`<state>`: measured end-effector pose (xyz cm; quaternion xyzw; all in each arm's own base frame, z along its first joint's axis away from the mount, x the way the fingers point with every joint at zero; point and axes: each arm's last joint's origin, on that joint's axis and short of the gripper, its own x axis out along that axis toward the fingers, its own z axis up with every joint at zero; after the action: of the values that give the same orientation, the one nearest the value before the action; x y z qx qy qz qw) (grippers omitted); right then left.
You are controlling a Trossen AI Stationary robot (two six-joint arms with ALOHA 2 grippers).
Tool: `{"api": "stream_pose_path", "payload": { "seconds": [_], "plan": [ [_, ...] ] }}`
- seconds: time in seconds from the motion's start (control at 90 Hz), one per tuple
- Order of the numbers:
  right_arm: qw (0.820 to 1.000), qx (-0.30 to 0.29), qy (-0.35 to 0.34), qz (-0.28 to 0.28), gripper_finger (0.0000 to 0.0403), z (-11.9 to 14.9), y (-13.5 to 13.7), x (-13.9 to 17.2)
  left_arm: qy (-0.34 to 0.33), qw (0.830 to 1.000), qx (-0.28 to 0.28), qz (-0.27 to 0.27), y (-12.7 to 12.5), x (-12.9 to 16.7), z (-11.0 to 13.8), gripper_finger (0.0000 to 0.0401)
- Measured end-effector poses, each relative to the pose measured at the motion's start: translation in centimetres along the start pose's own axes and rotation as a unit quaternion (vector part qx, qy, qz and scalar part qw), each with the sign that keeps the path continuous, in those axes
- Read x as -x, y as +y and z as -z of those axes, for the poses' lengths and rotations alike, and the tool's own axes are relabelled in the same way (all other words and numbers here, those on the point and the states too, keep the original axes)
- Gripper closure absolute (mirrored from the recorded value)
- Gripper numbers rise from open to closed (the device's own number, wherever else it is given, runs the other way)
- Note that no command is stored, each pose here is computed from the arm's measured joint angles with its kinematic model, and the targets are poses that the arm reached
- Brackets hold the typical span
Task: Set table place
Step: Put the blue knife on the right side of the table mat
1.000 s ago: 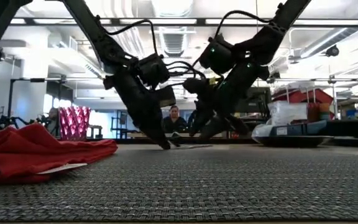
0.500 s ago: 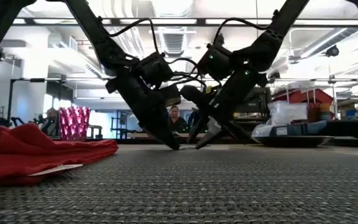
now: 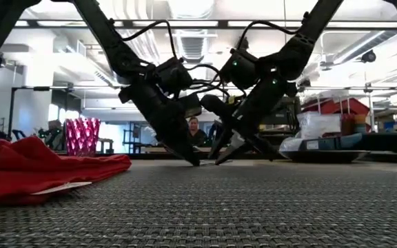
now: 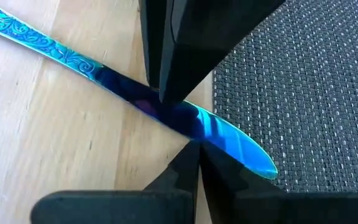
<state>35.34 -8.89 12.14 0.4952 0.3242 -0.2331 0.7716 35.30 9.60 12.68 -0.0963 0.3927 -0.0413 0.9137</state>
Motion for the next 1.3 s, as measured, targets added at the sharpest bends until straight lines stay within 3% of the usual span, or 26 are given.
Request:
{"api": "stream_pose_path", "payload": {
  "seconds": [0.211,0.378,0.533,0.7,1.111,1.3],
  "plan": [
    [0.995,0.048,0.060,-0.059,0.0354,-1.1,0.6,2.0,0.024,1.000,-0.018,0.007,-0.8,1.8,-1.1,0.0400],
    [0.996,0.030,0.077,-0.038,0.0362,0.7,0.7,2.2,0.044,0.998,-0.048,-0.002,-1.0,2.4,-0.8,0.0400],
    [0.999,-0.016,0.026,0.028,0.0363,2.7,-0.1,1.5,0.060,0.995,-0.075,-0.023,-0.4,1.1,0.2,0.0400],
    [0.998,-0.053,-0.034,0.001,0.0365,3.3,-0.4,1.3,0.042,0.995,-0.086,-0.008,-0.8,-0.1,0.3,0.0399],
    [0.998,-0.036,-0.048,0.003,0.0371,3.2,-0.5,1.3,-0.028,0.997,-0.070,0.016,-1.4,-1.0,-0.8,0.0400],
    [0.999,-0.016,-0.035,-0.004,0.0371,3.0,-0.6,1.3,-0.013,0.998,-0.066,0.012,-1.8,-0.5,-1.1,0.0398]
  ]
}}
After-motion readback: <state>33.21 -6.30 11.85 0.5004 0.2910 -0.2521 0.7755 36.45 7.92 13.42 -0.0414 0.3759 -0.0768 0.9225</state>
